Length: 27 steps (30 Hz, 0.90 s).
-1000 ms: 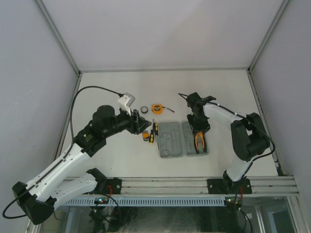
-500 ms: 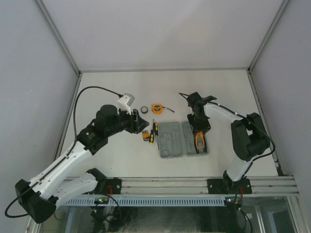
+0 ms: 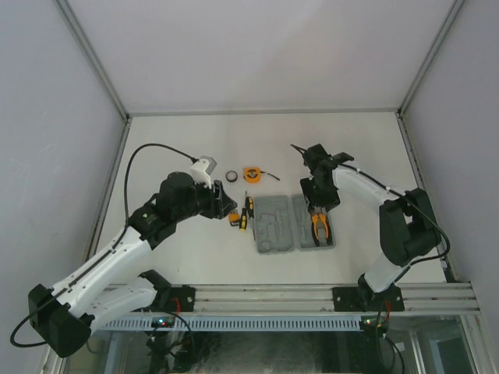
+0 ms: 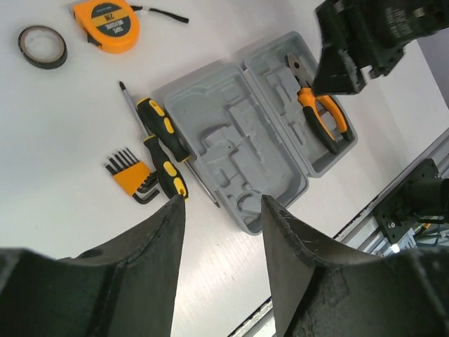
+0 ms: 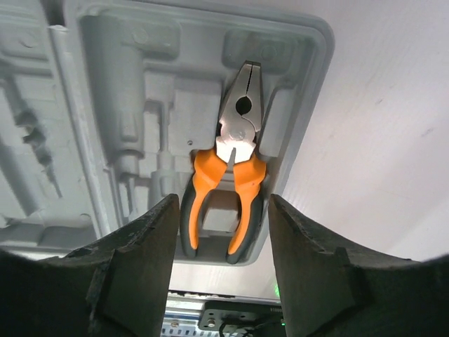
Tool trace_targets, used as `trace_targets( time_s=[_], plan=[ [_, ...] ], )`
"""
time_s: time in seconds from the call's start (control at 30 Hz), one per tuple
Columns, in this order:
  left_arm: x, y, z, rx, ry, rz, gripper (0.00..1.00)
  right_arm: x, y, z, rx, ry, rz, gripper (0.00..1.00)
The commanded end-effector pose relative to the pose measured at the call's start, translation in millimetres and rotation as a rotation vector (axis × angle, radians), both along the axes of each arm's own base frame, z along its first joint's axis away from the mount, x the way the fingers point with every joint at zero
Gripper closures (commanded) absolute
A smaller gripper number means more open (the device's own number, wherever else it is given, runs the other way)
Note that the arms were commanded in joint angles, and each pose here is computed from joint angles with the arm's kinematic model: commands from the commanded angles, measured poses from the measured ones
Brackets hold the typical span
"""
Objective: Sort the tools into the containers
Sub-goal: Place the pliers in the storage box, then pick up the screwdriver from the center of the board.
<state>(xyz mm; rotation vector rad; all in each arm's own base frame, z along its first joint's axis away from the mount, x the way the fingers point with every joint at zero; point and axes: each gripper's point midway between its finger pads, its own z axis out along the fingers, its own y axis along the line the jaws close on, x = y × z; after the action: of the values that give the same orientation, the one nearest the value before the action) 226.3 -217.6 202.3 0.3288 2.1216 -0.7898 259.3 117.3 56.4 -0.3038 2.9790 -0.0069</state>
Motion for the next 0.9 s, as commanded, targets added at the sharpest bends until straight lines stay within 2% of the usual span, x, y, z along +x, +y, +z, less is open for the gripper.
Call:
trace_targets(
  time_s=[0.0,0.17,0.27,0.43,0.53,0.63,0.87],
  plan=[
    [8,5,-10,0.004,0.018,0.062,0.48,19,10,38,0.090,-0.151,-0.046,0.48],
    [15,5,-29,0.014,0.093,0.130,0.53,20,16,61,0.191,-0.273,-0.112,0.53],
    [18,0,-43,0.017,0.148,0.158,0.55,18,11,69,0.238,-0.333,-0.208,0.57],
    [23,-7,-55,0.048,0.193,0.190,0.56,9,-8,56,0.242,-0.355,-0.344,0.60],
    [24,-10,-59,0.057,0.214,0.192,0.56,8,-25,44,0.217,-0.350,-0.419,0.55],
    [24,-11,-62,0.064,0.224,0.194,0.55,9,-29,34,0.257,-0.326,-0.463,0.49],
    [21,-6,-70,0.084,0.231,0.194,0.52,9,-13,12,0.375,-0.245,-0.460,0.46]
  ],
)
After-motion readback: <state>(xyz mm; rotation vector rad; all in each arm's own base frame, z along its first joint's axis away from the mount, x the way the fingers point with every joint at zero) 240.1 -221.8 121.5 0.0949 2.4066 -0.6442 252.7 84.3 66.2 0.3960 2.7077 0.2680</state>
